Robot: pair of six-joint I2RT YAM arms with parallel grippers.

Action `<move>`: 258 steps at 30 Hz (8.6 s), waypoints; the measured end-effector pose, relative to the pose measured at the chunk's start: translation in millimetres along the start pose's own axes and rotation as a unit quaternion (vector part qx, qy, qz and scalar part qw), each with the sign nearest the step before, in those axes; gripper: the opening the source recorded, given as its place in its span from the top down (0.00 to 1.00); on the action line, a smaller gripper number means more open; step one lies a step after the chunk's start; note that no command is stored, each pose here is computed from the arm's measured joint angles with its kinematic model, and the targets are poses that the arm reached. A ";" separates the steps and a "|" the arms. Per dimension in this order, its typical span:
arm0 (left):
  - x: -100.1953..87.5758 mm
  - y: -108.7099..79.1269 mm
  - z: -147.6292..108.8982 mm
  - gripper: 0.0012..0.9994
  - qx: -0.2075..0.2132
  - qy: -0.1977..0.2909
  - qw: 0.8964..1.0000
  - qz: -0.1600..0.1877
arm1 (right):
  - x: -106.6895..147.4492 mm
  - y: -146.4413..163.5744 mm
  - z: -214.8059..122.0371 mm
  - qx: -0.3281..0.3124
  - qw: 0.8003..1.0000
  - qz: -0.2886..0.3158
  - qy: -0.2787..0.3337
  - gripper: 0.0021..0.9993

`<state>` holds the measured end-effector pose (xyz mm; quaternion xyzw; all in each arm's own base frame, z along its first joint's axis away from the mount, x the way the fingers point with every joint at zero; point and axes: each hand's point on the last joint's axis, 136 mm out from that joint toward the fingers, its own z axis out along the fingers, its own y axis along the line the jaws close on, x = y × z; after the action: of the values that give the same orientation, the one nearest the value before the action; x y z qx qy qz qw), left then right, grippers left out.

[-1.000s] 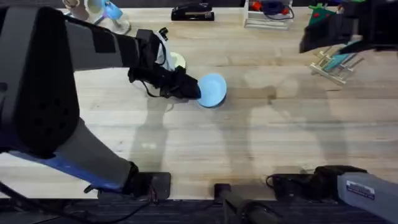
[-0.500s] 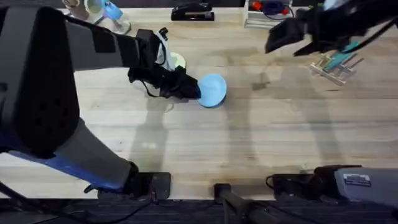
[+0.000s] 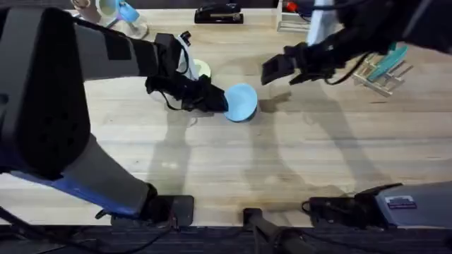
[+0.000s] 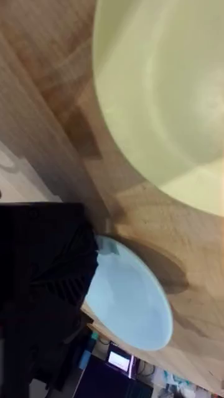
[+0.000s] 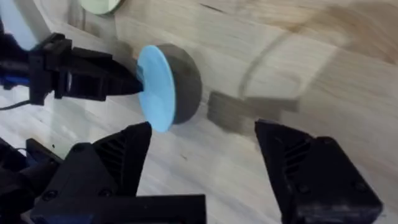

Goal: Pick up the plates from the table one by one and place each into a slot on the dish rack.

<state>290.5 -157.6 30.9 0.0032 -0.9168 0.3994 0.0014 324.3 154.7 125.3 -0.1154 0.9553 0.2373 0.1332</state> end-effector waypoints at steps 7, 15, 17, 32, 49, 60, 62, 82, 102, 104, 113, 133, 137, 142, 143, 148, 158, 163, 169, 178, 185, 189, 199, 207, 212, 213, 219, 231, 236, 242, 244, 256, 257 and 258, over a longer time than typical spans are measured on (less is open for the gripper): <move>0.0 0.1 0.1 0.96 0.000 0.000 1.000 0.000 | -1.9 21.6 43.6 -0.018 1.000 -0.001 0.020 0.01; 0.0 0.0 0.0 0.96 0.000 0.000 1.000 0.000 | 9.7 35.7 87.0 -0.024 0.998 0.026 0.057 0.01; 0.0 0.1 0.1 0.96 0.000 0.000 1.000 0.000 | 12.3 35.2 91.3 -0.023 0.997 0.041 0.064 0.00; 0.0 0.1 0.1 0.96 0.000 0.000 1.000 0.000 | 9.7 35.5 92.2 -0.022 0.995 0.072 0.060 0.00; 0.0 0.1 0.1 0.96 0.000 0.000 1.000 0.000 | 9.1 35.8 92.4 -0.022 0.995 0.074 0.058 0.41; -0.7 0.3 -0.7 0.96 0.000 -0.001 1.000 -0.001 | 6.3 43.2 86.8 -0.046 0.995 0.076 0.055 0.96; -0.4 0.2 -1.0 0.96 0.000 0.000 1.000 -0.002 | 6.2 43.2 86.7 -0.047 0.994 0.076 0.055 0.96; -17.3 -45.2 -86.7 0.96 -0.129 -0.035 0.985 0.112 | 10.0 24.2 40.0 0.026 0.997 0.072 0.030 0.97; 35.5 -107.4 -214.9 0.96 -0.257 -0.182 0.927 0.206 | 19.0 -11.2 -102.1 0.183 0.975 0.045 -0.115 0.97; 43.3 -108.1 -221.6 0.96 -0.266 -0.190 0.922 0.208 | 19.3 -10.4 -114.3 0.190 0.972 0.040 -0.134 0.97; 70.4 -110.9 -238.9 0.96 -0.285 -0.211 0.910 0.215 | 28.8 -8.3 -159.6 0.218 0.955 0.032 -0.200 0.97; 79.1 -115.0 -246.9 0.01 -0.289 -0.228 0.902 0.225 | 63.3 -26.2 -215.9 0.302 0.917 0.043 -0.256 0.97; 79.3 -114.9 -246.8 0.01 -0.289 -0.228 0.902 0.225 | 63.6 -26.7 -216.1 0.304 0.917 0.043 -0.255 0.97; 79.3 -114.9 -246.8 0.01 -0.289 -0.228 0.902 0.224 | 63.6 -26.8 -216.2 0.304 0.917 0.043 -0.255 0.97; 79.3 -114.9 -246.8 0.01 -0.289 -0.228 0.902 0.224 | 63.6 -26.7 -216.1 0.304 0.917 0.043 -0.255 0.97; 79.3 -114.9 -246.8 0.01 -0.289 -0.228 0.902 0.225 | 63.7 -26.8 -216.2 0.299 0.916 0.061 -0.261 0.97; 79.3 -114.9 -246.8 0.01 -0.289 -0.228 0.902 0.225 | 68.4 -38.6 -224.1 0.314 0.892 0.149 -0.289 0.97; 79.3 -114.9 -246.8 0.01 -0.289 -0.228 0.902 0.225 | 70.2 -46.9 -231.9 0.335 0.874 0.176 -0.305 0.97; 79.3 -114.9 -246.8 0.01 -0.289 -0.228 0.902 0.225 | 74.4 -60.2 -246.7 0.383 0.846 0.190 -0.320 0.97; 79.3 -114.9 -246.8 0.01 -0.289 -0.228 0.902 0.225 | 82.1 -78.7 -264.1 0.419 0.806 0.240 -0.341 0.97; 79.3 -114.9 -246.8 0.01 -0.289 -0.228 0.902 0.225 | 95.3 -88.8 -267.4 0.439 0.796 0.260 -0.325 0.97; 79.3 -114.9 -246.8 0.01 -0.289 -0.228 0.902 0.225 | 95.6 -88.8 -267.3 0.440 0.796 0.260 -0.324 0.97; 79.3 -114.9 -246.8 0.01 -0.289 -0.228 0.902 0.225 | 95.6 -88.8 -267.3 0.439 0.796 0.262 -0.325 0.97; 79.3 -114.9 -246.8 0.01 -0.289 -0.228 0.902 0.225 | 95.6 -96.5 -266.6 0.450 0.789 0.274 -0.316 0.97; 79.3 -114.9 -246.8 0.01 -0.289 -0.228 0.902 0.225 | 89.1 -111.6 -264.5 0.467 0.776 0.294 -0.305 0.97; 79.3 -114.9 -246.8 0.01 -0.289 -0.228 0.902 0.224 | 86.2 -114.6 -264.5 0.470 0.773 0.297 -0.306 0.97; 79.3 -114.9 -246.8 0.01 -0.289 -0.228 0.902 0.225 | 75.1 -129.8 -262.7 0.484 0.765 0.303 -0.299 0.97; 79.3 -114.9 -246.8 0.01 -0.289 -0.228 0.902 0.225 | 66.0 -146.2 -256.0 0.497 0.759 0.311 -0.284 0.97; 79.3 -114.9 -246.8 0.01 -0.289 -0.228 0.902 0.225 | 63.9 -150.2 -256.5 0.501 0.757 0.310 -0.282 0.97; 79.3 -114.9 -246.8 0.01 -0.289 -0.228 0.902 0.224 | 64.6 -159.6 -256.2 0.510 0.752 0.316 -0.273 0.97; 79.3 -114.9 -246.8 0.01 -0.289 -0.228 0.902 0.225 | 64.2 -162.5 -257.1 0.512 0.751 0.317 -0.271 0.97; 79.3 -114.9 -246.8 0.01 -0.289 -0.228 0.902 0.225 | 49.8 -188.2 -253.4 0.523 0.747 0.315 -0.263 0.97; 79.3 -114.9 -246.8 0.01 -0.289 -0.228 0.902 0.225 | 48.4 -191.4 -252.0 0.522 0.747 0.317 -0.262 0.97; 79.3 -114.9 -246.8 0.01 -0.289 -0.228 0.902 0.225 | 47.5 -194.8 -250.2 0.522 0.748 0.318 -0.259 0.97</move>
<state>212.0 -55.5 283.6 -0.1124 -0.9437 0.0949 -0.2964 285.1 -141.6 241.4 0.3488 0.8406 -0.2488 0.3315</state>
